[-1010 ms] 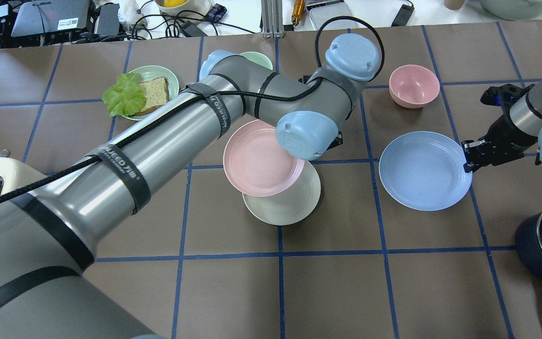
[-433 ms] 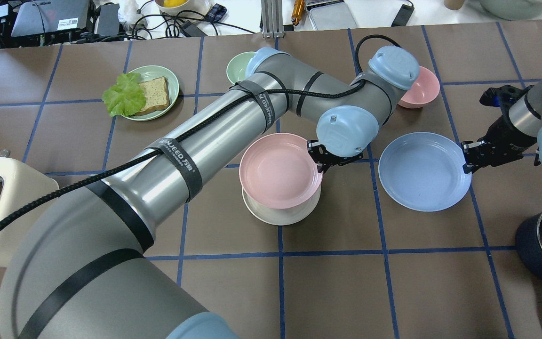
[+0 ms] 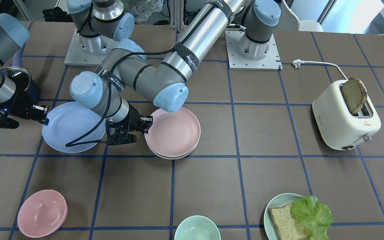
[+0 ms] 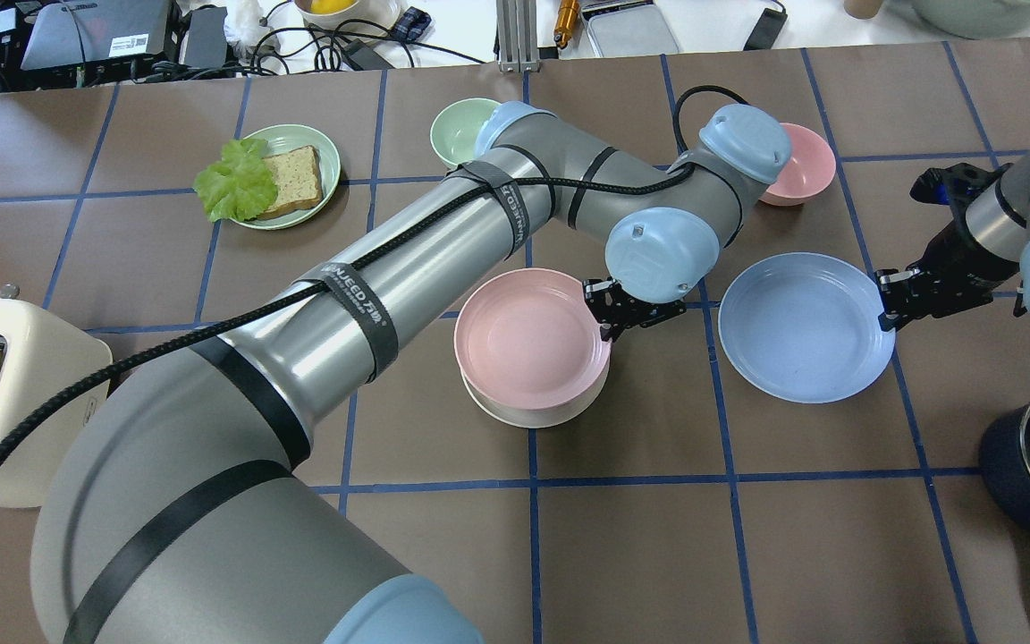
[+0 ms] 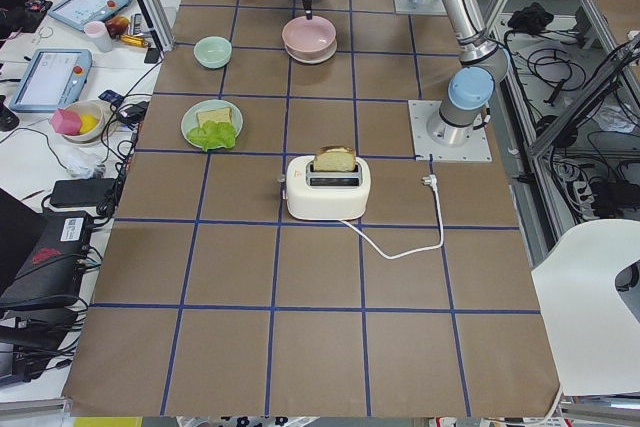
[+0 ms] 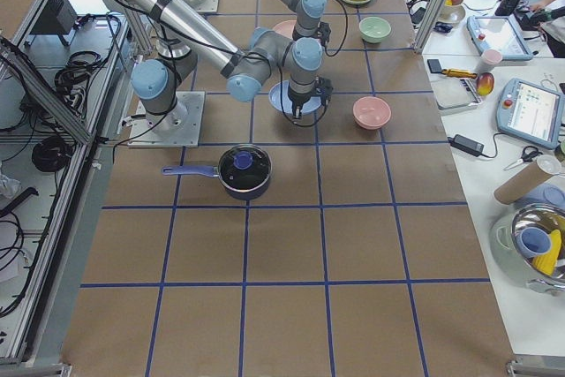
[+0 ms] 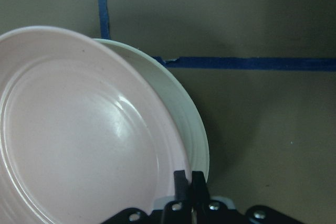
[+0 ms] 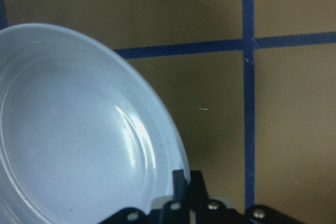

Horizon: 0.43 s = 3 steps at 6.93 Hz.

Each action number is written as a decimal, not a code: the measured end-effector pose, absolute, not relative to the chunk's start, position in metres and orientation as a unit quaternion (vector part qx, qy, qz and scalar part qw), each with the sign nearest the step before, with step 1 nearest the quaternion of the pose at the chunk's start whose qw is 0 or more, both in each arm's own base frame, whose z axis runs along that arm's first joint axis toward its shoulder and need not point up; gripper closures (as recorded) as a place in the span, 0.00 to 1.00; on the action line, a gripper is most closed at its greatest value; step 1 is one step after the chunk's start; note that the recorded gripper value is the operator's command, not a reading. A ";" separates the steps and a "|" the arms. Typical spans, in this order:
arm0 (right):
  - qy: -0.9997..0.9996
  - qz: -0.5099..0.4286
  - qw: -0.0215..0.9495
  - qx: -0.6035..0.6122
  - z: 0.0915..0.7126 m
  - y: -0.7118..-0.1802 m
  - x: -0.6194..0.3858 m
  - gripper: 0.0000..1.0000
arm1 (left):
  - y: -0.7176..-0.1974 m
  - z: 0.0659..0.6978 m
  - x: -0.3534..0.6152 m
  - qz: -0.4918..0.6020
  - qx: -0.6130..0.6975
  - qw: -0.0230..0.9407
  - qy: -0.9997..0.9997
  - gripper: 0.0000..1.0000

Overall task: Stack three plates with pink and blue
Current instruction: 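Release the pink plate onto the cream plate and raise the left gripper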

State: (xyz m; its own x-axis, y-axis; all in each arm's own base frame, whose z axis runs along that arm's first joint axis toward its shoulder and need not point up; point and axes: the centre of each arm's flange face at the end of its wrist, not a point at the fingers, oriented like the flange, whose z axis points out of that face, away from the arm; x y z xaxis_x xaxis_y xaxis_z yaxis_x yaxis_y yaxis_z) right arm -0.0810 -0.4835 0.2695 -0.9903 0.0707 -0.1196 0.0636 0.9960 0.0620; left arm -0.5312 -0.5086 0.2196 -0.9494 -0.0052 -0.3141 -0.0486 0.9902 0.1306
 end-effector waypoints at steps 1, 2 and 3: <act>0.997 0.029 0.061 0.034 0.269 -0.483 -0.081 1.00 | -0.509 0.214 -0.532 0.072 -0.015 0.160 0.984 1.00; 0.997 0.030 0.061 0.035 0.269 -0.483 -0.081 1.00 | -0.510 0.211 -0.532 0.073 -0.015 0.161 0.984 1.00; 0.997 0.030 0.061 0.035 0.269 -0.483 -0.081 1.00 | -0.511 0.208 -0.531 0.075 -0.016 0.162 0.984 1.00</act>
State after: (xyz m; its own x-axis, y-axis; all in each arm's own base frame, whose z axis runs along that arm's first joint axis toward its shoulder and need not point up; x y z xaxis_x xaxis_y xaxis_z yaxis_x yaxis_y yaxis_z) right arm -0.0808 -0.4832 0.2689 -0.9900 0.0736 -0.1204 0.0663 0.9958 0.0637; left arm -0.5314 -0.5108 0.2084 -0.9469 -0.0076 -0.3214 -0.0561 0.9883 0.1418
